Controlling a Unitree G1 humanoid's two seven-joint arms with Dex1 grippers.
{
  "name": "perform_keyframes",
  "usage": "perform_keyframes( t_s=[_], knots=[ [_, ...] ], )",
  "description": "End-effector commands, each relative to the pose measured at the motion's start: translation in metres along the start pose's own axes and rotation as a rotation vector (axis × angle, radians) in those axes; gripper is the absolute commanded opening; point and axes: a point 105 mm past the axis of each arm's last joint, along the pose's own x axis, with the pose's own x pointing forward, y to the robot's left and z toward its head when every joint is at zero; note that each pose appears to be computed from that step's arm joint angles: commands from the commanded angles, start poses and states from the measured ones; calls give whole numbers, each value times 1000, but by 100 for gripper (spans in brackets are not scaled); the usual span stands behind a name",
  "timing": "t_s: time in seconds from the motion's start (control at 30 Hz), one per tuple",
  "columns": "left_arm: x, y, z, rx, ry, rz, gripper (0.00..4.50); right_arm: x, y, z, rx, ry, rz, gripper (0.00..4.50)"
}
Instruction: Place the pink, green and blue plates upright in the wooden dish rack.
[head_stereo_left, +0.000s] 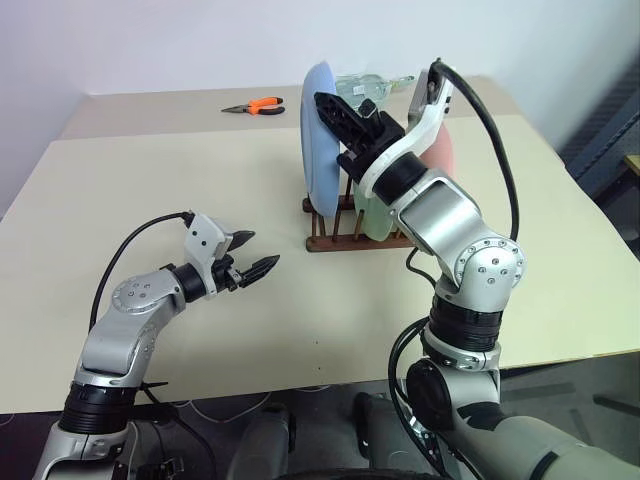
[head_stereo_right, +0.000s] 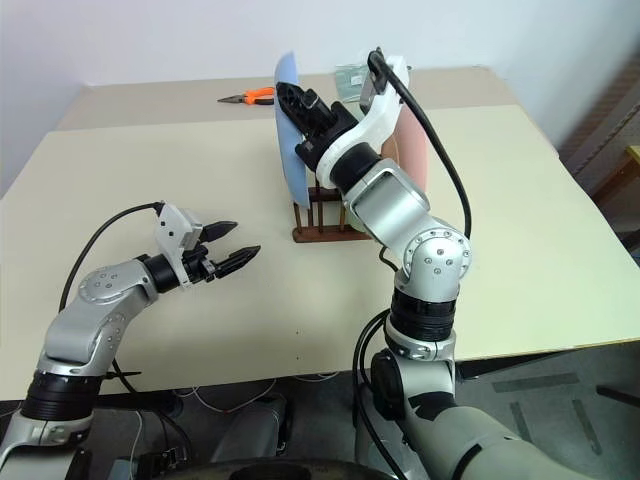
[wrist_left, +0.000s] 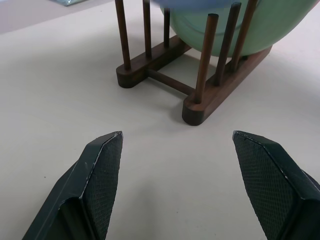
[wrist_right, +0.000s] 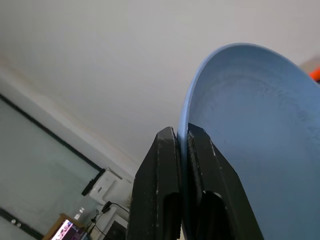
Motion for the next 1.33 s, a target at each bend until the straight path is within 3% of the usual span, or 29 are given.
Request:
perform_keyframes(
  t_s=[0.03,0.07,0.17,0.27,0.43,0.53,0.63,0.7,0.8,0.93,1.07,1.33],
  knots=[
    [-2,-1,13,41,-39,3,362,5,-3,5,18,-16,-16,4],
    [-2,-1,13,40,-39,2,362,6,-7,5,16,-14,-30,4],
    [-1,-4,13,40,-40,-5,362,11,-13,11,-90,-20,-51,99],
    [1,-6,13,37,-41,-11,362,9,2,22,-299,-32,15,242],
    [2,-12,11,30,-38,-26,362,-21,36,47,-781,-57,200,242],
    [3,-13,10,29,-35,-28,362,-50,46,69,-886,-78,286,242],
    [2,-9,6,36,-25,-17,362,-106,11,116,-1034,-46,111,242],
    [3,-5,4,33,-23,1,362,-136,-11,133,-1097,0,-15,242],
    [0,4,-4,21,-12,35,362,-184,-56,119,-1111,218,-149,242],
    [-4,14,-14,27,11,77,362,-218,-109,104,-1144,395,-295,242],
    [-13,21,-23,62,51,109,362,-228,-153,96,-1168,425,-387,242],
    [-23,15,-28,70,66,128,362,-217,-170,88,-1171,405,-363,242]
  ],
)
